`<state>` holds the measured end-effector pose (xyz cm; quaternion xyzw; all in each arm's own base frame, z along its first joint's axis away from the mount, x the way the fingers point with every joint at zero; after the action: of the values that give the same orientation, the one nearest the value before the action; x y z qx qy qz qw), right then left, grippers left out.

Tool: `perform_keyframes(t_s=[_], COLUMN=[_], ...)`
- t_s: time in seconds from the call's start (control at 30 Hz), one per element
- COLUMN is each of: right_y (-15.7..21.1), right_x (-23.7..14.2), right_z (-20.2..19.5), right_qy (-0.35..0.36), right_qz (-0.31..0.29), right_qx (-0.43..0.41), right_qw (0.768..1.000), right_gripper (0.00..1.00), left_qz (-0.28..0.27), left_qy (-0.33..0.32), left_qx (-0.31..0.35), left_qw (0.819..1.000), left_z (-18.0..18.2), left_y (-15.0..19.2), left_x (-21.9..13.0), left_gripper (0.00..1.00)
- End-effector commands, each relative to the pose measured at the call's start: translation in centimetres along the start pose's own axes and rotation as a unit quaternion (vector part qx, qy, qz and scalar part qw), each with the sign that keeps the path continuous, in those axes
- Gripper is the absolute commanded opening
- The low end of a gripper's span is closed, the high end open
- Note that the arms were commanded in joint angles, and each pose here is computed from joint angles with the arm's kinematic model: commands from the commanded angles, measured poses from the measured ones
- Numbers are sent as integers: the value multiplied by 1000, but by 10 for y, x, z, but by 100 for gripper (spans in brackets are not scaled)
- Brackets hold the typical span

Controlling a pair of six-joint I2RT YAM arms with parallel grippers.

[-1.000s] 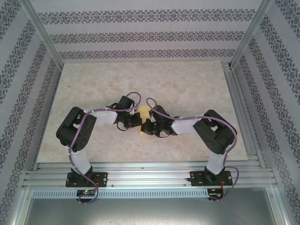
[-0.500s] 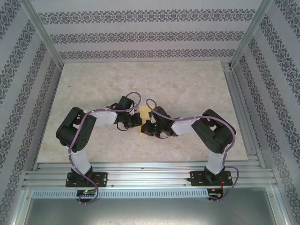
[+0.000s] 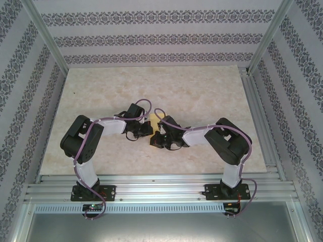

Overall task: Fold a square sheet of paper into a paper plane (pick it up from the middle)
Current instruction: Third fold the triangle at the center of the table.

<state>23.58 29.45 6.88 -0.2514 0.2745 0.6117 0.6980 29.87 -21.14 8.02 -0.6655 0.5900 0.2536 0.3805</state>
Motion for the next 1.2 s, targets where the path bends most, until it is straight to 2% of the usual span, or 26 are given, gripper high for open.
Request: perform_keyframes(t_s=[0.0, 0.17, 0.4, 0.63, 0.8, 1.17], right_y=[0, 2, 0, -21, -36, -48], right_x=[-4, -10, 1, -39, -60, -39], right_z=[6, 16, 0, 18, 7, 3], right_qy=[5, -18, 28, -7, 2, 27], right_qz=[-7, -7, 2, -65, -101, -74], right_qx=[-19, -35, -13, -29, -22, -28], right_qw=[1000, 999, 1000, 997, 995, 997], right_gripper=[0, 1, 1, 2, 2, 1], left_qz=[16, 14, 15, 17, 15, 18], left_qy=[-62, -62, -61, -62, -59, -57], left_qx=[-18, -18, -18, -16, -14, -12], left_qw=[998, 998, 998, 998, 998, 998], left_z=[23, 23, 22, 22, 21, 19], left_y=[17, 16, 16, 16, 15, 15], left_x=[12, 12, 12, 11, 11, 10], left_gripper=[4, 4, 4, 4, 4, 4])
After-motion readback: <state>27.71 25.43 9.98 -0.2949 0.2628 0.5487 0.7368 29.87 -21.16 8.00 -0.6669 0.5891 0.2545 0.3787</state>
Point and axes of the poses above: each hand's point on the last joint's axis, 136 mm out from that joint toward the fingers, its own x axis out along the fingers, its own z axis along the line the jaws close on, y = z × x, the point moved 8 cm from there along -x, back along the fingers, and after that the axes turned 6 degrees about x, right-handed, at the moved point
